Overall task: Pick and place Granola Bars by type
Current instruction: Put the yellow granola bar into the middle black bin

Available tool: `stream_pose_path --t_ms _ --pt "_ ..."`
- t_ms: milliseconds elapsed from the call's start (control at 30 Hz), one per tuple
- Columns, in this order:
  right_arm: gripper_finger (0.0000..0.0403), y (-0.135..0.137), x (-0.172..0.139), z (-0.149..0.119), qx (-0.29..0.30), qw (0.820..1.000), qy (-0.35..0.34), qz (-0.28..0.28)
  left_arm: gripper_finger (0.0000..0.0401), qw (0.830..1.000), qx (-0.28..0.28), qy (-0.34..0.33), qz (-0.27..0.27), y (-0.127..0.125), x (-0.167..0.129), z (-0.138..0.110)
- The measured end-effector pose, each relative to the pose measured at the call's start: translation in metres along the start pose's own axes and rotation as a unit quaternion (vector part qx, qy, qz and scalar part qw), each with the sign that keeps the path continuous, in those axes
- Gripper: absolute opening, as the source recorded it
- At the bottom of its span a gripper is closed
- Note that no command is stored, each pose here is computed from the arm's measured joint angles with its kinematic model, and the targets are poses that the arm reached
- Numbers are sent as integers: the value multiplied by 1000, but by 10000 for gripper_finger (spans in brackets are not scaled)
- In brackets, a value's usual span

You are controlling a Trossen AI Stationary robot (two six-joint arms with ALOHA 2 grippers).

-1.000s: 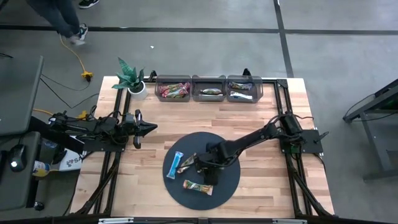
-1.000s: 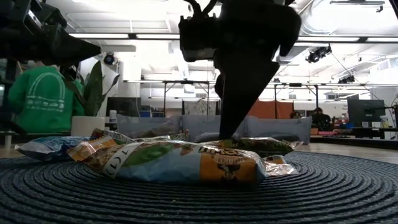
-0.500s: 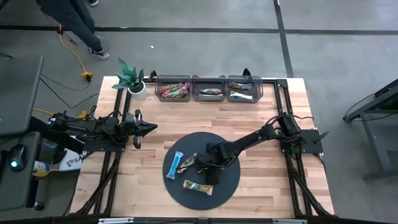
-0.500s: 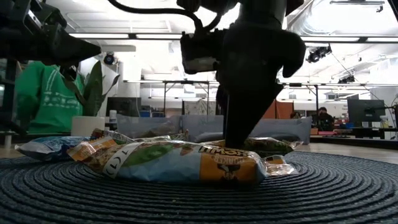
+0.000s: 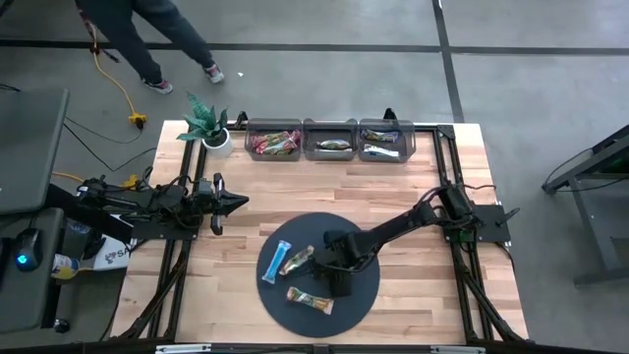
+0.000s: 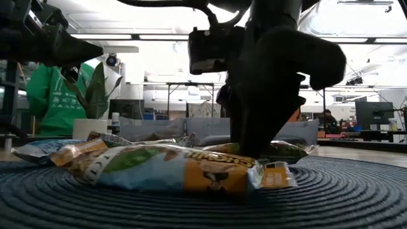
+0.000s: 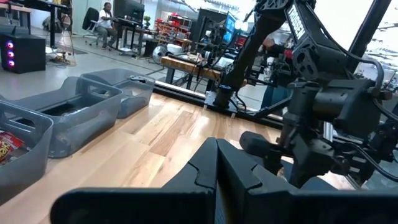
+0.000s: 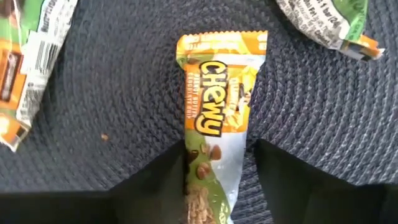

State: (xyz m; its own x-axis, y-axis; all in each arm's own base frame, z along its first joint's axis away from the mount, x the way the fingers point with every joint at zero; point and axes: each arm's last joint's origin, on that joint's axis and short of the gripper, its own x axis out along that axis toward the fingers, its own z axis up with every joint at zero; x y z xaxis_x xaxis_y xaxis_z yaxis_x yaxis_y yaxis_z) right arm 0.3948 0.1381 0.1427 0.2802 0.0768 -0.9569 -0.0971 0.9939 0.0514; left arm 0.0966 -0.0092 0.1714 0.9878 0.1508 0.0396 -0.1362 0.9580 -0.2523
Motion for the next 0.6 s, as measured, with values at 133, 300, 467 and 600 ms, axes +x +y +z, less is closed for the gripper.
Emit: stream_pose_path --t_ms 133,300,467,600 --pt "145 2 0 -1 -7 1000 2 0 1 1000 0 0 0 0 0 0" --pt "109 1 0 -3 8 1000 13 -1 1 1000 0 0 0 0 0 0" --pt "77 0 0 -6 22 999 32 -3 1 1000 0 0 0 0 0 0" --pt "63 0 -1 -10 43 998 51 -4 1 1000 0 0 0 0 0 0"
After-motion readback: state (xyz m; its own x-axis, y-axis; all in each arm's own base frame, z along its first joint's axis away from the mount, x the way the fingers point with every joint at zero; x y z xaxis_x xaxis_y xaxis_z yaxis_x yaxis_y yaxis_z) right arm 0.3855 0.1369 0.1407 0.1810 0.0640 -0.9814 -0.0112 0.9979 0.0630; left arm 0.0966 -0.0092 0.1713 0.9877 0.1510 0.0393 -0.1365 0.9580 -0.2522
